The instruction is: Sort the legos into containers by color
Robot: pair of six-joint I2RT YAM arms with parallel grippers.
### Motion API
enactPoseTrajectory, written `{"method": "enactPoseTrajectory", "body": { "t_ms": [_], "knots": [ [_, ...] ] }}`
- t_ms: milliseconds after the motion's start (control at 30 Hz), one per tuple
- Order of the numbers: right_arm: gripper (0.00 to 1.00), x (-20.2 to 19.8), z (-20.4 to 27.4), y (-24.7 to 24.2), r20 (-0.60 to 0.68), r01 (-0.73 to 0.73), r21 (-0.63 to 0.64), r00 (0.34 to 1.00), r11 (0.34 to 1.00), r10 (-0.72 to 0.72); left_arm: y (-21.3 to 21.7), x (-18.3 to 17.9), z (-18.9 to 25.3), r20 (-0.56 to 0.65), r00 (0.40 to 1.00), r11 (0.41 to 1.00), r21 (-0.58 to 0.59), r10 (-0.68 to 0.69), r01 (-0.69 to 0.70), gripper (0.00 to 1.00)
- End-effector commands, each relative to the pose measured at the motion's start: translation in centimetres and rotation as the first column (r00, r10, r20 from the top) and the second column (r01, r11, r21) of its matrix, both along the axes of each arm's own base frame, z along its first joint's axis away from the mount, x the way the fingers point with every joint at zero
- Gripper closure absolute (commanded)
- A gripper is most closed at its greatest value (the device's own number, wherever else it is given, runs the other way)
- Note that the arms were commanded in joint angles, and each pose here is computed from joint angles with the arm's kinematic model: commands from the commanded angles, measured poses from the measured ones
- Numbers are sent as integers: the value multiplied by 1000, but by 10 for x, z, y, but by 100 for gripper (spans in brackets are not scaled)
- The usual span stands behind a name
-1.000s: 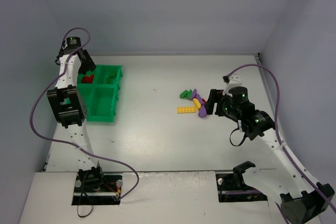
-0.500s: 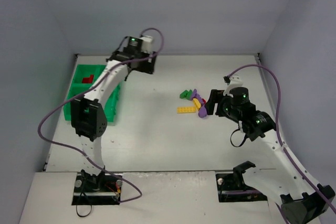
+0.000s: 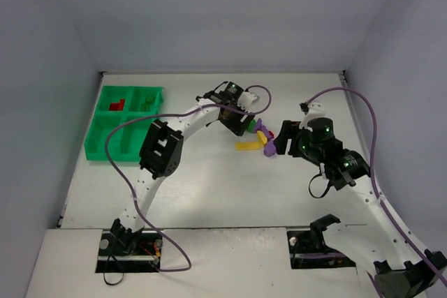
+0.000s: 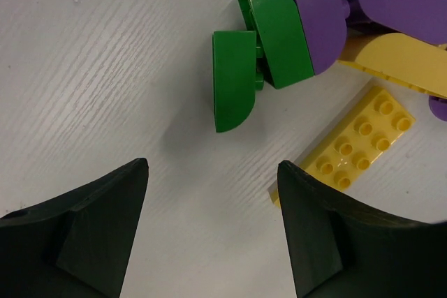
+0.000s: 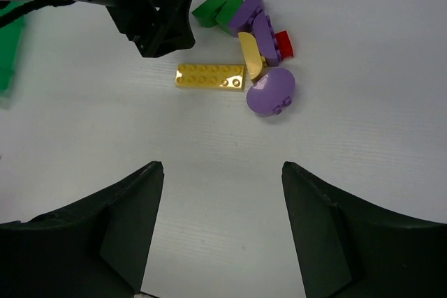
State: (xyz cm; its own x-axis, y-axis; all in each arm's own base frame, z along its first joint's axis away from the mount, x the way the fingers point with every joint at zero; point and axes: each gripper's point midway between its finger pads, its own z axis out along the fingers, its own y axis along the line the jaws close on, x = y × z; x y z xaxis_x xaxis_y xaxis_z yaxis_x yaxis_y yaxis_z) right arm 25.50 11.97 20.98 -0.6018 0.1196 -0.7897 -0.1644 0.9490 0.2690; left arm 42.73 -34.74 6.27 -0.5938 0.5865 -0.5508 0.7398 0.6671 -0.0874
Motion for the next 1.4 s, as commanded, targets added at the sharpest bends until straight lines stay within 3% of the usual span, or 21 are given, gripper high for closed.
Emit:
{"method": "enactPoseTrajectory", "body": {
  "t_ms": [0, 300, 500, 733, 767, 800, 900, 1067, 1267, 1300, 1367],
  "knots": [
    [34, 4, 33, 1, 76, 5, 42, 997, 999, -9, -17, 21, 49, 120, 993, 996, -83, -15, 25, 32],
    [34, -1, 37, -2, 83, 13, 46, 996, 999, -17, -44, 36, 36, 176, 984, 994, -111, -4, 23, 40],
    [34, -3, 44, -3, 98, 16, 58, 995, 998, -22, -49, 39, 18, 138, 990, 995, -91, -17, 30, 48],
    [34, -5, 41, -4, 90, 22, 62, 996, 998, -28, -41, 32, 21, 140, 990, 996, -80, -17, 28, 71],
    [34, -5, 40, -4, 88, 23, 63, 996, 998, -29, -38, 29, 26, 143, 990, 996, -79, -17, 29, 78],
    [34, -4, 40, -4, 88, 23, 63, 996, 998, -29, -36, 29, 29, 147, 989, 997, -76, -12, 24, 91],
    [34, -3, 39, -4, 86, 26, 57, 996, 998, -31, -23, 32, 50, 176, 984, 996, -87, 31, -16, 100],
    [34, -3, 38, -5, 84, 28, 53, 996, 998, -32, 32, 56, 107, 212, 953, 968, -173, 217, -182, 100],
    [34, 0, 34, -3, 69, 27, 45, 997, 999, -30, 166, 95, 162, 300, 801, 856, -200, 517, -477, 100],
    [34, 1, 34, -3, 66, 30, 45, 997, 999, -32, 205, 102, 156, 307, 755, 814, -177, 579, -553, 100],
    [34, 2, 31, -3, 59, 31, 41, 998, 999, -34, 240, 104, 158, 300, 709, 768, -174, 638, -617, 100]
  ]
}}
